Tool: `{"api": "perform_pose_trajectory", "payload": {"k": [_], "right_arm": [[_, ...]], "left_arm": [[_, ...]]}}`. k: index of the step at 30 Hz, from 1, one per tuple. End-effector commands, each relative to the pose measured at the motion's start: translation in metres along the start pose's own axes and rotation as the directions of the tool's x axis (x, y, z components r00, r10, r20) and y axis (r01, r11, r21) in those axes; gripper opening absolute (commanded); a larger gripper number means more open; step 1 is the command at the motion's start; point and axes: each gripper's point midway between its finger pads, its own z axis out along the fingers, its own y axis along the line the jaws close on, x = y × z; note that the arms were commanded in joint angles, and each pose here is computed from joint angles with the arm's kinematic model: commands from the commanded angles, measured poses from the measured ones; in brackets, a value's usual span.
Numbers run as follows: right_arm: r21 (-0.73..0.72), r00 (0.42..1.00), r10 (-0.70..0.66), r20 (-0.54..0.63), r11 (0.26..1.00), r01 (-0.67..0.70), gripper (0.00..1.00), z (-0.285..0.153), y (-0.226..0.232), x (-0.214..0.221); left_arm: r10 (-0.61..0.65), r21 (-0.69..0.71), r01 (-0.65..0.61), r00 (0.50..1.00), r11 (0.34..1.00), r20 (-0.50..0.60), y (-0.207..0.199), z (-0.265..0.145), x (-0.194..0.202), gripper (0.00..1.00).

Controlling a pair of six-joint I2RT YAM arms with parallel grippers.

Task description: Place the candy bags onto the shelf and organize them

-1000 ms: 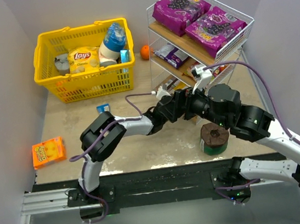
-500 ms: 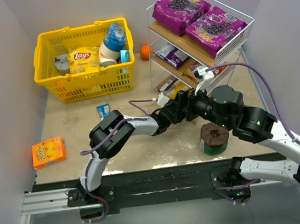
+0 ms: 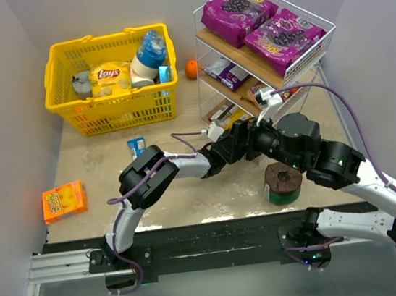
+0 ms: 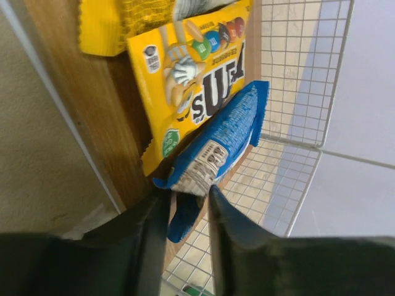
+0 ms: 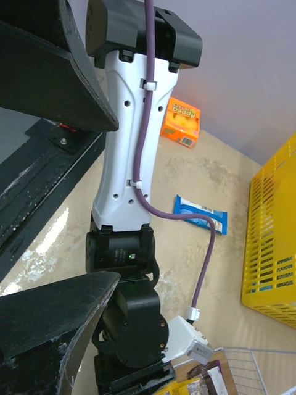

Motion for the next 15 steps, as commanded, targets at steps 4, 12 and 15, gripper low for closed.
{"api": "perform_pose_trajectory", "payload": {"k": [4, 12, 15], "right_arm": [[0.000, 1.000, -0.006, 0.007, 1.000, 0.006, 0.99, -0.003, 0.000, -0.003], [0.021, 1.000, 0.002, 0.004, 1.000, -0.002, 0.99, 0.003, -0.002, -0.003], [0.026, 1.000, 0.001, -0.005, 1.000, -0.001, 0.99, 0.007, -0.001, -0.002]], "left_arm": [[0.033, 0.007, -0.034, 0.999, 0.999, 0.034, -0.009, -0.012, 0.001, 0.58], [0.064, 0.005, -0.064, 0.998, 0.998, 0.019, -0.004, -0.046, -0.004, 0.67], [0.081, -0.021, -0.080, 0.996, 0.997, 0.022, 0.010, -0.064, -0.009, 0.70]]}}
